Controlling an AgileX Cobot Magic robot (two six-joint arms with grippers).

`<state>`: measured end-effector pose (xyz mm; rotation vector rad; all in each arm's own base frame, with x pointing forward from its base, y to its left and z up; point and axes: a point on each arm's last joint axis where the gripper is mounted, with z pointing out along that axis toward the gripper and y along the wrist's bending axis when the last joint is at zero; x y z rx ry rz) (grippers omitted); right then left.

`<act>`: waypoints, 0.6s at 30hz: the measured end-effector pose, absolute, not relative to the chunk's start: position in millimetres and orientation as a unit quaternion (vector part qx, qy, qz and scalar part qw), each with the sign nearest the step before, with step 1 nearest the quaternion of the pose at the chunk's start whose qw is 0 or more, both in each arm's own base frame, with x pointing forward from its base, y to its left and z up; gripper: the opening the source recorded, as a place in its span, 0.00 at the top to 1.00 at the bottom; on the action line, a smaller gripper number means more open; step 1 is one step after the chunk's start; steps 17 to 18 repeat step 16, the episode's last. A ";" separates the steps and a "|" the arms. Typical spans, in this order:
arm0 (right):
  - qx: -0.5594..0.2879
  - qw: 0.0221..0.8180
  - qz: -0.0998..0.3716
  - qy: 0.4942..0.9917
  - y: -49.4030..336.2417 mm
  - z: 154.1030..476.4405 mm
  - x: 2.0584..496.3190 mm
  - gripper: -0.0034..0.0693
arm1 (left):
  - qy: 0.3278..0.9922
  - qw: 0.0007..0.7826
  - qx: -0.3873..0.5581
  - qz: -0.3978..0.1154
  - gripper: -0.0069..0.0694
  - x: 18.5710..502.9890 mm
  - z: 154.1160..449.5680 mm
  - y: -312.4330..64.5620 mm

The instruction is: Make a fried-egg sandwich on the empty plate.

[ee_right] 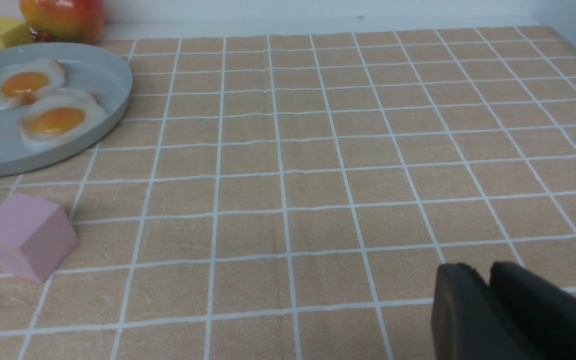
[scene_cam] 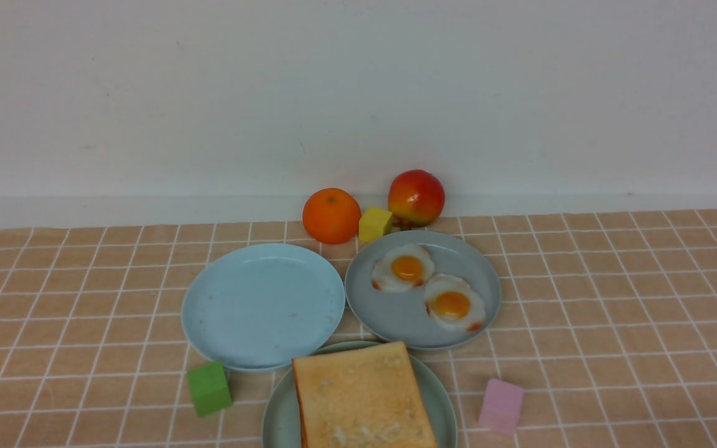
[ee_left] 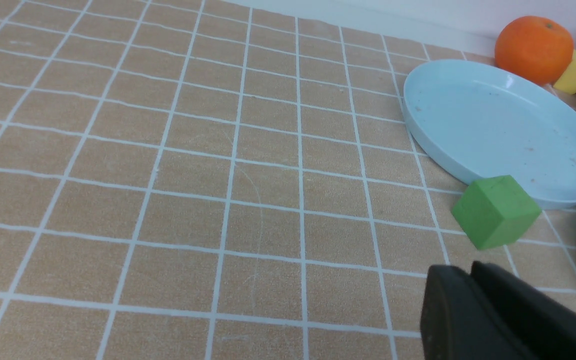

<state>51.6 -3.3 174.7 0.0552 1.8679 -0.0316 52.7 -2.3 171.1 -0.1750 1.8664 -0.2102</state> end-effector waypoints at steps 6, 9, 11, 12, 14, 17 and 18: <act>0.024 0.594 -0.014 0.804 -3.3 174.7 51.6 0.79 | 0.801 0.587 -0.075 -0.090 0.83 52.7 171.1 -2.3; 0.024 0.594 -0.014 0.804 -3.3 174.7 51.6 0.79 | 0.801 0.587 -0.075 -0.090 0.83 52.7 171.1 -2.3; 0.024 0.594 -0.014 0.804 -3.3 174.7 51.6 0.79 | 0.801 0.587 -0.075 -0.090 0.82 52.7 171.1 -2.3; 0.024 0.594 -0.014 0.804 -3.3 174.7 51.6 0.78 | 0.801 0.587 -0.075 -0.090 0.82 52.7 171.1 -2.3; 0.024 0.594 -0.014 0.804 -3.3 174.6 51.6 0.78 | 0.801 0.587 -0.075 -0.090 0.82 52.7 171.1 -2.3; 0.024 0.594 -0.014 0.804 -3.3 174.6 51.6 0.77 | 0.801 0.587 -0.075 -0.090 0.82 52.7 171.1 -2.3; 0.024 0.594 -0.014 0.804 -3.3 174.6 51.6 0.77 | 0.801 0.587 -0.075 -0.090 0.82 52.7 171.1 -2.3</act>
